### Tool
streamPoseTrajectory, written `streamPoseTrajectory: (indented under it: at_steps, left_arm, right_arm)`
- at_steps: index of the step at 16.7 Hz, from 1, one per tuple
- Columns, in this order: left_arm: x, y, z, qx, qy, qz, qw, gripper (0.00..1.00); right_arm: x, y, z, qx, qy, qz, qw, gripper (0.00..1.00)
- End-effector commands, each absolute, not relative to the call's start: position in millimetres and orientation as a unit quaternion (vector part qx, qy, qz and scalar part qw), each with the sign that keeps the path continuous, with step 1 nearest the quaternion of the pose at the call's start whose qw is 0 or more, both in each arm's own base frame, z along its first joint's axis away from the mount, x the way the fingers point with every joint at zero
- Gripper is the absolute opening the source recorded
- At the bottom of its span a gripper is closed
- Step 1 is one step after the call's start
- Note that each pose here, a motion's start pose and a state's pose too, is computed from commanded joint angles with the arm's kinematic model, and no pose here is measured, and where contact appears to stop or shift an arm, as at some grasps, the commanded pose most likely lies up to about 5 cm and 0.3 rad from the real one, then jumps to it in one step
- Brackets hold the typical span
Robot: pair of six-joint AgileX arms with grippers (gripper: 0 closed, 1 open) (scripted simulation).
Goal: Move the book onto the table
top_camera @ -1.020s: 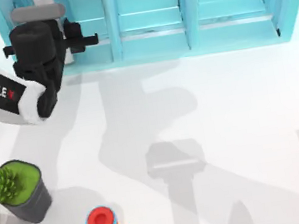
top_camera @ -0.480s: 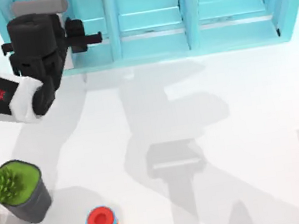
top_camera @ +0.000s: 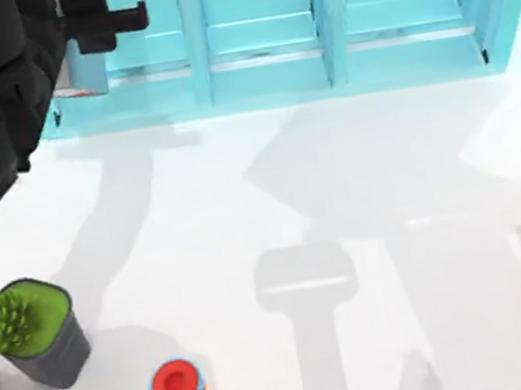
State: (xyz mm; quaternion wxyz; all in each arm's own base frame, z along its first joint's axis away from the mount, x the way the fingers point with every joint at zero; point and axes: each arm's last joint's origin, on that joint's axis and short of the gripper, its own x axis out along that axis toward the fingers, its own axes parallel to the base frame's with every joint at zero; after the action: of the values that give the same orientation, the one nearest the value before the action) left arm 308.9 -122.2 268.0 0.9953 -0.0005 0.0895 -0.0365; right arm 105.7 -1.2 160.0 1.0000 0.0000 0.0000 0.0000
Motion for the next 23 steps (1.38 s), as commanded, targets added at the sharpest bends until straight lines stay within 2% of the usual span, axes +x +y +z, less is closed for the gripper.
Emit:
streamPoseTrajectory:
  at_steps: [3,6,15,19,23]
  left_arm:
    - [271,-114,285,0.003,0.093,-0.031,0.995,0.00]
    - [253,-110,290,0.005,0.097,-0.026,0.995,0.00]
    - [257,-119,283,-0.014,0.113,-0.021,0.993,0.00]
    - [265,-156,264,-0.093,0.147,-0.007,0.985,0.00]
    - [264,-211,239,-0.227,0.172,0.024,0.958,0.00]
  right_arm:
    - [106,-1,160,0.000,0.000,0.000,1.000,1.00]
    - [106,-1,160,0.000,0.000,0.000,1.000,1.00]
    - [106,-1,160,0.000,0.000,0.000,1.000,1.00]
    - [106,-1,160,0.000,0.000,0.000,1.000,1.00]
    - [106,-1,160,0.000,0.000,0.000,1.000,1.00]
